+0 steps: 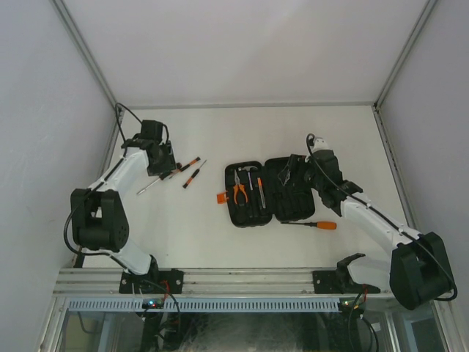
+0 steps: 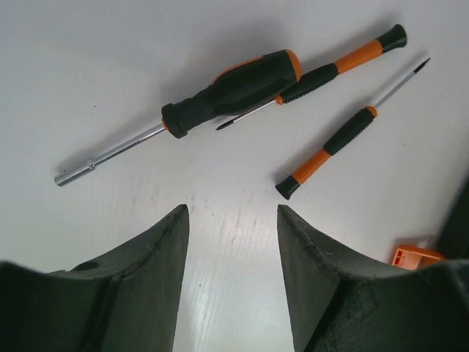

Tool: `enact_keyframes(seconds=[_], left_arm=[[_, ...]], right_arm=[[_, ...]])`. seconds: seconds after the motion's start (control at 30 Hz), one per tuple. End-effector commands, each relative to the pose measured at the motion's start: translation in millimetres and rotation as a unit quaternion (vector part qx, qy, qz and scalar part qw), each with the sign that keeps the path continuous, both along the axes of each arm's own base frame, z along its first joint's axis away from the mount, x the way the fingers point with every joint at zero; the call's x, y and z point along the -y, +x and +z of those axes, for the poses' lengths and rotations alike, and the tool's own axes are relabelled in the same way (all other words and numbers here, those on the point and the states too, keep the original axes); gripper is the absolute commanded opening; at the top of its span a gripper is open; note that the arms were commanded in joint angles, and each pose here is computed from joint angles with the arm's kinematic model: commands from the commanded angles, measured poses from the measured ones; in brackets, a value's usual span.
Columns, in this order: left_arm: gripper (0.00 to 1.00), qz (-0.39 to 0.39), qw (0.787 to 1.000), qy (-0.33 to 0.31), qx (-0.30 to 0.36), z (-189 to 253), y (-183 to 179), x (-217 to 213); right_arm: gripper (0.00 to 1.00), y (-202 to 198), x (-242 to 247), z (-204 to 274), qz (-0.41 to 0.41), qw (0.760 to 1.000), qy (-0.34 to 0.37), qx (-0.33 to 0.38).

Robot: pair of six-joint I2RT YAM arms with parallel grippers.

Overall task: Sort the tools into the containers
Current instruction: Pick up the screwdriver from the center of the board.

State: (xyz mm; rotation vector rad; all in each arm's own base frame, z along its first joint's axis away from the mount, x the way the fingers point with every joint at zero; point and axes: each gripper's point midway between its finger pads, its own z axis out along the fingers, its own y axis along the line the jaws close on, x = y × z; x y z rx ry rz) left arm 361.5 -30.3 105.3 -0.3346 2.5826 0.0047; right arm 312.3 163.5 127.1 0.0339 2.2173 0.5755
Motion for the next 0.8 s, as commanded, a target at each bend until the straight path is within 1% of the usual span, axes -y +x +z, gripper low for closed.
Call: enact_keyframes(seconds=[0.0,0.13,0.23,0.33,0.47,0.6,0.67,0.77], left_arm=[[0.56,-0.014,1.0,0.001,0.001,12.1,18.5,-3.0],[0.56,-0.008,1.0,0.009,-0.012,8.0,24.7,-10.5],[0.56,0.02,1.0,0.011,-0.012,6.8,27.3,-20.7],[0.57,0.077,0.997,-0.002,0.0,6.0,26.0,-33.8],[0.59,0.173,0.984,-0.025,0.039,7.1,17.7,-48.1],[0.65,0.22,0.972,-0.041,0.075,11.8,14.1,-50.9],[0.69,0.239,0.967,-0.034,0.077,13.0,11.1,-55.8],[0.72,0.27,0.959,-0.036,0.081,12.0,9.8,-61.5]], right_arm=[[0.69,8.4,-1.5,11.0,-0.004,1.0,0.012,0.023],[0.69,7.1,-4.9,2.8,-0.003,1.0,0.017,0.005],[0.68,6.6,-4.9,-0.1,-0.004,1.0,0.018,-0.001],[0.68,6.9,-3.2,-0.9,-0.008,1.0,0.016,-0.002],[0.68,6.5,-0.2,-3.2,-0.012,1.0,0.014,-0.008],[0.68,6.0,1.8,-5.7,-0.015,1.0,0.015,-0.015],[0.68,6.0,2.1,-5.9,-0.016,1.0,0.017,-0.019],[0.68,4.9,3.7,-6.2,-0.018,0.999,0.018,-0.024]])
